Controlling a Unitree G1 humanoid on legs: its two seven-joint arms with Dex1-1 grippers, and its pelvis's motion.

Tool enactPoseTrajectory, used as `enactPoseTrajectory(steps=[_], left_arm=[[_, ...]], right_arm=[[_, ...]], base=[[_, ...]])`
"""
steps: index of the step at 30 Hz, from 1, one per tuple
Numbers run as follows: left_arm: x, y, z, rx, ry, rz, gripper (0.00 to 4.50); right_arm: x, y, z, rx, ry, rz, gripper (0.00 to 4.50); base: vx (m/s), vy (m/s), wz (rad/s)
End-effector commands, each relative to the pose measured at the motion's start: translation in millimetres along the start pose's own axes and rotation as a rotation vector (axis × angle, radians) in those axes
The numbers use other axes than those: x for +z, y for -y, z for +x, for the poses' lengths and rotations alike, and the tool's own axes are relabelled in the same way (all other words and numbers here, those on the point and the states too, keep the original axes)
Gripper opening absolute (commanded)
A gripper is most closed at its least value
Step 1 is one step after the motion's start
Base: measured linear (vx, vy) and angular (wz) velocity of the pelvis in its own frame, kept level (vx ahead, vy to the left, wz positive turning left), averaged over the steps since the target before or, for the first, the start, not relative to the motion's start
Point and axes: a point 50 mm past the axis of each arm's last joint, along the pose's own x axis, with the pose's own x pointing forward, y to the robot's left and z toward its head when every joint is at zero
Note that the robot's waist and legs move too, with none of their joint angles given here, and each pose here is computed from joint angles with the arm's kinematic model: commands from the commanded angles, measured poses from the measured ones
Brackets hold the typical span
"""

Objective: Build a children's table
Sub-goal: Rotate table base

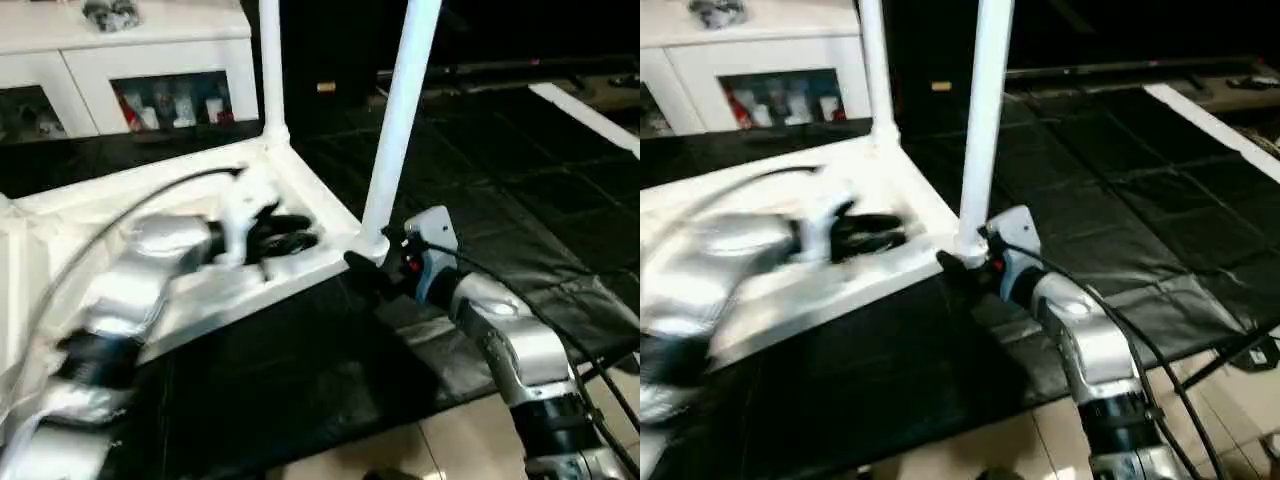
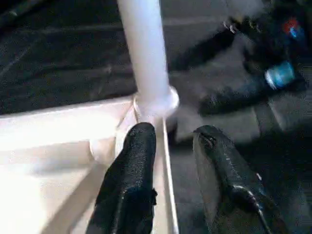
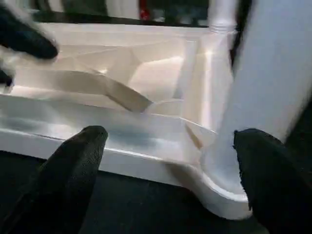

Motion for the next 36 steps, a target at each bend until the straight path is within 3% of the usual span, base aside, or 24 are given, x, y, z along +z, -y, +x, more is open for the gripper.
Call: enactPoseTrajectory(steps=[1,5,8,13,18,27,36], left_arm=[[1.2,5.7,-10.2,-0.032,-0.021,0.001,1.8],[-5.2,21.1,-36.3,-0.104,-0.114,-0.016,2.15],[-19.4,35.0,-52.6,-0.16,-0.255,-0.026,2.44],[-34.5,38.9,-57.4,-0.115,-0.346,-0.043,2.88],[-47.6,42.5,-57.0,-0.088,-0.422,-0.058,3.25],[-60.7,43.5,-56.0,-0.026,-0.48,-0.038,3.91],[-63.6,35.7,-55.6,0.046,-0.485,-0.017,4.46]], right_arm=[[7.1,-4.9,4.7,0.047,0.028,-0.004,4.5],[13.0,-5.0,16.8,0.041,0.049,-0.015,4.5],[22.3,-4.2,35.0,0.019,0.082,-0.004,4.5],[29.5,-6.5,58.1,0.004,0.093,0.001,4.5],[30.8,3.6,74.4,-0.108,0.079,0.007,4.5],[34.6,39.9,69.0,-0.355,0.121,0.12,4.5],[35.8,67.6,54.9,-0.477,0.143,0.116,4.5]], base=[[0.0,0.0,0.0],[0.0,0.0,0.0],[0.0,0.0,0.0],[0.0,0.0,0.0],[0.0,0.0,0.0],[0.0,0.0,0.0],[0.0,0.0,0.0]])
